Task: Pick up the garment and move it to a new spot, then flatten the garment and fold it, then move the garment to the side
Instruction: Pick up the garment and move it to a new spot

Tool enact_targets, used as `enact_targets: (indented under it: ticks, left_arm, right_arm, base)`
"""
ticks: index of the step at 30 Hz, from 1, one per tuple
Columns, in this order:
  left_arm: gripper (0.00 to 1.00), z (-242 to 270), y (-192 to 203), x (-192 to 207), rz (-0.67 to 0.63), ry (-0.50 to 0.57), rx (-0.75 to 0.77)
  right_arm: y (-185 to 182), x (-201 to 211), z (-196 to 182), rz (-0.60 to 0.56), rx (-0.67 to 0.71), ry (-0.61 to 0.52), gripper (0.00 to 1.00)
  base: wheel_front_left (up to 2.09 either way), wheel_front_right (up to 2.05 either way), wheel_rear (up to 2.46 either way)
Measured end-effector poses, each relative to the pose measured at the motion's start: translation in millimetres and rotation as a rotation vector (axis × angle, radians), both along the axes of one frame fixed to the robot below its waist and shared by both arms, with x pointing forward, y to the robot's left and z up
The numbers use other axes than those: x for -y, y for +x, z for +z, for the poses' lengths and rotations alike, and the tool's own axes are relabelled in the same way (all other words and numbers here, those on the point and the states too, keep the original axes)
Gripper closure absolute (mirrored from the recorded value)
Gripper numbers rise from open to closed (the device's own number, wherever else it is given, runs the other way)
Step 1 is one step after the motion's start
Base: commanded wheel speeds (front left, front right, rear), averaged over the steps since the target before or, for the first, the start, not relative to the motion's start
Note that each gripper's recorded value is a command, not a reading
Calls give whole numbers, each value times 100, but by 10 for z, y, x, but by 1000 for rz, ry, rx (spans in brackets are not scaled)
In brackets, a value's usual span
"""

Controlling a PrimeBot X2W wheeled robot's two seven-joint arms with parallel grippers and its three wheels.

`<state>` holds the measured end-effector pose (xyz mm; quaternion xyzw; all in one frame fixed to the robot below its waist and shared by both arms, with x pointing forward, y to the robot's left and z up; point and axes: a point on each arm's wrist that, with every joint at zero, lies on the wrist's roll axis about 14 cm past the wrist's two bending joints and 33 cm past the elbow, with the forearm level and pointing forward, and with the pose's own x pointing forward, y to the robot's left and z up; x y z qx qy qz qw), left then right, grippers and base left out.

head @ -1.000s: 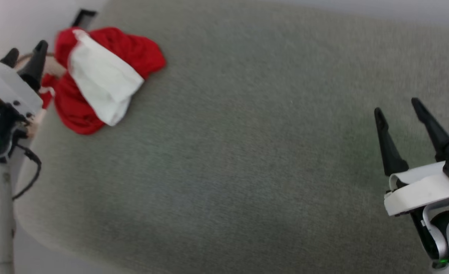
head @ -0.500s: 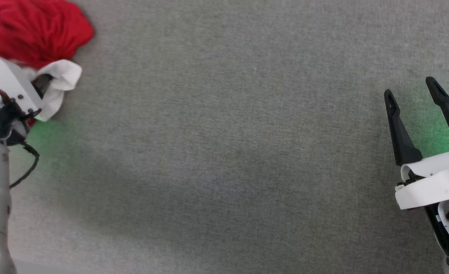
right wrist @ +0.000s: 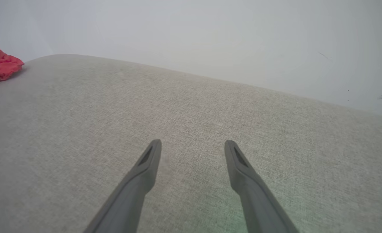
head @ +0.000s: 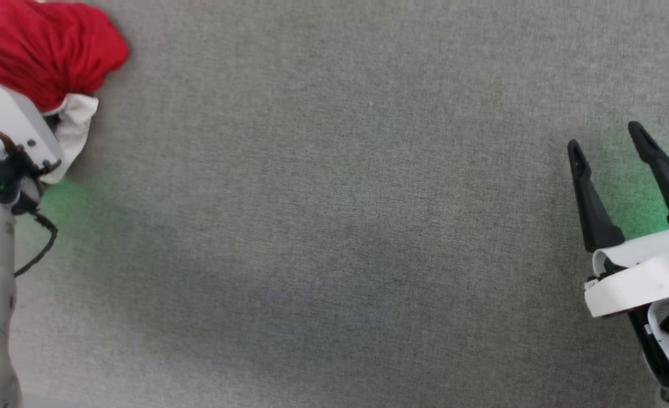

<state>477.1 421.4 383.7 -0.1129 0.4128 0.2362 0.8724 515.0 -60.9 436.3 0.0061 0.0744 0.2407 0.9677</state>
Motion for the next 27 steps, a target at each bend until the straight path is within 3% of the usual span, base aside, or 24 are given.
enact_targets:
  ticks: [5,14,22,27]
  left_arm:
    - [100,366,-63,-229,-8,99,59]
    - [100,1665,62,-522,-67,334,336]
    - [100,2888,7,-432,-145,494,574]
    - [100,3402,-133,-275,-190,533,646]
  right_arm:
    - [-76,-57,110,4,13,25,0]
    - [-266,-182,415,9,62,83,0]
    - [-470,-285,771,11,129,145,0]
    - [-606,-330,971,14,171,171,0]
  base:
    - [0,0,0]
    - [0,0,0]
    - [0,0,0]
    - [0,0,0]
